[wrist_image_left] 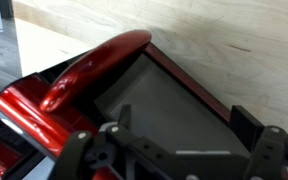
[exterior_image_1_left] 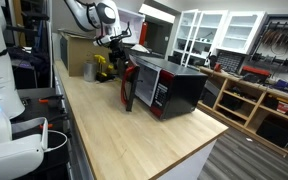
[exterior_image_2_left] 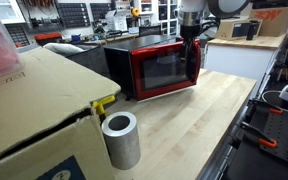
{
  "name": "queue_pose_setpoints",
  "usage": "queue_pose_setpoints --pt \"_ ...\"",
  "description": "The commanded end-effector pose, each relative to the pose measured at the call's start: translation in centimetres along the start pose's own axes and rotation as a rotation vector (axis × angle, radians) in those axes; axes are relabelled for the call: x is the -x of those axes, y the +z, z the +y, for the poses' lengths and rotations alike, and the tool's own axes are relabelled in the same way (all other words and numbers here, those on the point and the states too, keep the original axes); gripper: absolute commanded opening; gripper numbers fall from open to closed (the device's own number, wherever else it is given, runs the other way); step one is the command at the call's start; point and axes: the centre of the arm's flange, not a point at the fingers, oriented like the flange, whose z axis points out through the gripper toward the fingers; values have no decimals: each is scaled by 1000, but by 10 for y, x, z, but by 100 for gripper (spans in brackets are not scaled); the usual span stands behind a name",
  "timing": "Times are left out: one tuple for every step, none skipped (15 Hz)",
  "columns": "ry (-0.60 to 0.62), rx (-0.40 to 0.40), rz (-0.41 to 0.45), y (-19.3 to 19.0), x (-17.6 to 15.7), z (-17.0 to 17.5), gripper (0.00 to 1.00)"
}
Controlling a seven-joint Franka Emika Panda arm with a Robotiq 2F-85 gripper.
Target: Close the microwave door
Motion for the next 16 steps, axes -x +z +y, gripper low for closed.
queue_pose_setpoints --pt "0 75 42 12 1 3 100" --pt "-5 97 45 15 2 4 100" --pt "-13 118 47 19 4 6 100" --pt "-21 140 49 23 6 8 100" --pt "-31 161 51 27 8 9 100" --pt "-52 188 51 31 10 10 100" --pt "-79 211 53 36 13 10 100" --pt "-102 239 57 40 16 10 100" --pt "-134 272 63 44 19 9 100" --pt "-163 299 74 49 20 7 100" --pt "-193 331 85 52 22 6 75" --pt "-221 358 97 53 24 4 74" --pt "-245 379 112 55 25 2 68" --pt "-267 398 124 56 27 0 58" --pt "-288 413 136 57 29 -2 51" --pt "-303 427 147 58 30 -4 42"
